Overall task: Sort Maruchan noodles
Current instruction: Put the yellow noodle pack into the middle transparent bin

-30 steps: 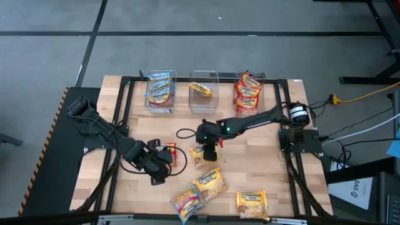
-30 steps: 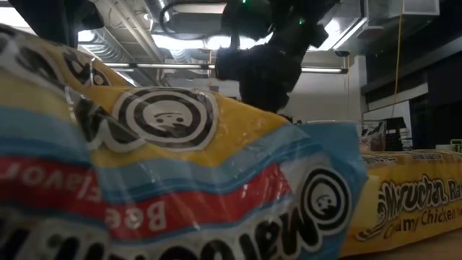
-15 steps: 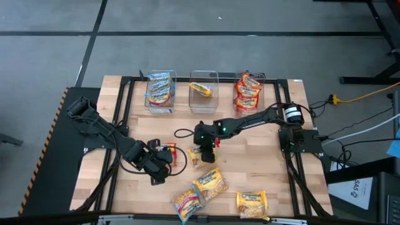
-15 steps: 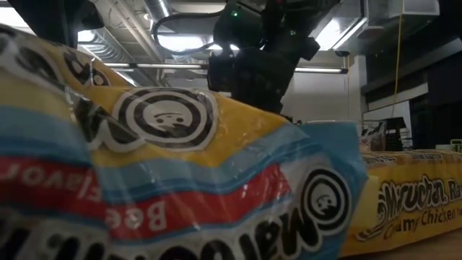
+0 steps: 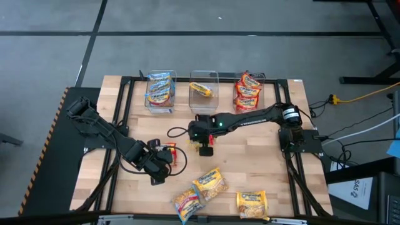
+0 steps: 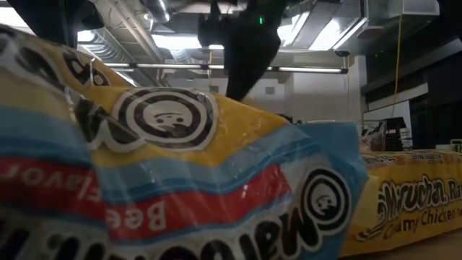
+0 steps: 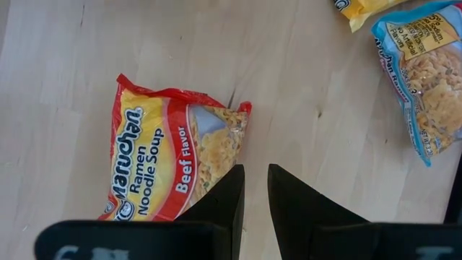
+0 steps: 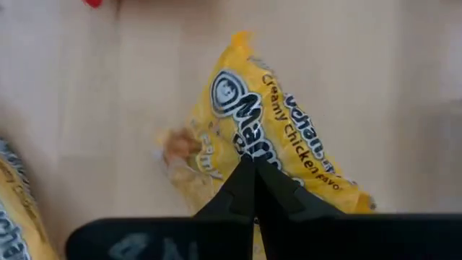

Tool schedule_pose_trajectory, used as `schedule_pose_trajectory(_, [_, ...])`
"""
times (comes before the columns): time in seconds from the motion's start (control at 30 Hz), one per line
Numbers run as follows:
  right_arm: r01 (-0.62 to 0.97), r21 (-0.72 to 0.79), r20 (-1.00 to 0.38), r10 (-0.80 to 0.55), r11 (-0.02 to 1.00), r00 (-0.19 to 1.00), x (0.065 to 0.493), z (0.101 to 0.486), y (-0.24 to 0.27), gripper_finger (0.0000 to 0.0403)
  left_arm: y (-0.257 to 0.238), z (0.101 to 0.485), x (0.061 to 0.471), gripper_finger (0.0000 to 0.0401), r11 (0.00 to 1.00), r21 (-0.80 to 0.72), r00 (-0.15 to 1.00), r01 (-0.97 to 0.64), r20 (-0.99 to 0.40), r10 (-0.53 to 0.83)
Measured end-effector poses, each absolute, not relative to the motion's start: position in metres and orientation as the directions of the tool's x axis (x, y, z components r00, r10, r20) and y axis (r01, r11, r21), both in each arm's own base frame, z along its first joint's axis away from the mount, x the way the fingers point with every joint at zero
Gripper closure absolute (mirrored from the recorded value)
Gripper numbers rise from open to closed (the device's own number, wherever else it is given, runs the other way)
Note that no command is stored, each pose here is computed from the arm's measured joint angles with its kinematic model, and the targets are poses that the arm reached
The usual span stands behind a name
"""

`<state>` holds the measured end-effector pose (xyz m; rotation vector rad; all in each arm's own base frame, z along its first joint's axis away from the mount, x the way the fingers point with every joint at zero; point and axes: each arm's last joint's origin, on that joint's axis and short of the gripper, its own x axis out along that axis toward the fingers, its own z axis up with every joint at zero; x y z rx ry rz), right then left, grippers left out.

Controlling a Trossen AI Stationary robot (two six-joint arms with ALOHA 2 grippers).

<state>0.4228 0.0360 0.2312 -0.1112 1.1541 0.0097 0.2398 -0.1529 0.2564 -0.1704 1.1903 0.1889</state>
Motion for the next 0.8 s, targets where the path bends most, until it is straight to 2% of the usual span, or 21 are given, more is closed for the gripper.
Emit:
schedule_pose_trajectory(0.27, [-0.007, -0.379, -0.859, -0.349, 0.925, 0.376, 0.419, 0.286, 0.021, 0.0402, -0.153, 0.256, 0.24, 0.0344, 0.971, -0.032, 0.359, -0.235, -0.932, 0.056])
schedule_pose_trajectory(0.4, [0.036, -0.462, -0.824, -0.444, 0.886, 0.352, 0.416, 0.304, -0.001, 0.0402, -0.153, 0.256, 0.24, 0.0344, 0.971, -0.032, 0.359, -0.235, -0.932, 0.056])
schedule_pose_trajectory(0.63, [0.111, -0.491, -0.802, -0.498, 0.864, 0.33, 0.414, 0.312, -0.068, 0.0403, -0.153, 0.256, 0.24, 0.0344, 0.971, -0.031, 0.359, -0.235, -0.932, 0.057])
schedule_pose_trajectory(0.8, [0.196, -0.385, -0.806, -0.432, 0.902, 0.404, 0.412, 0.315, -0.12, 0.0403, -0.153, 0.256, 0.24, 0.0344, 0.971, -0.029, 0.36, -0.236, -0.931, 0.059])
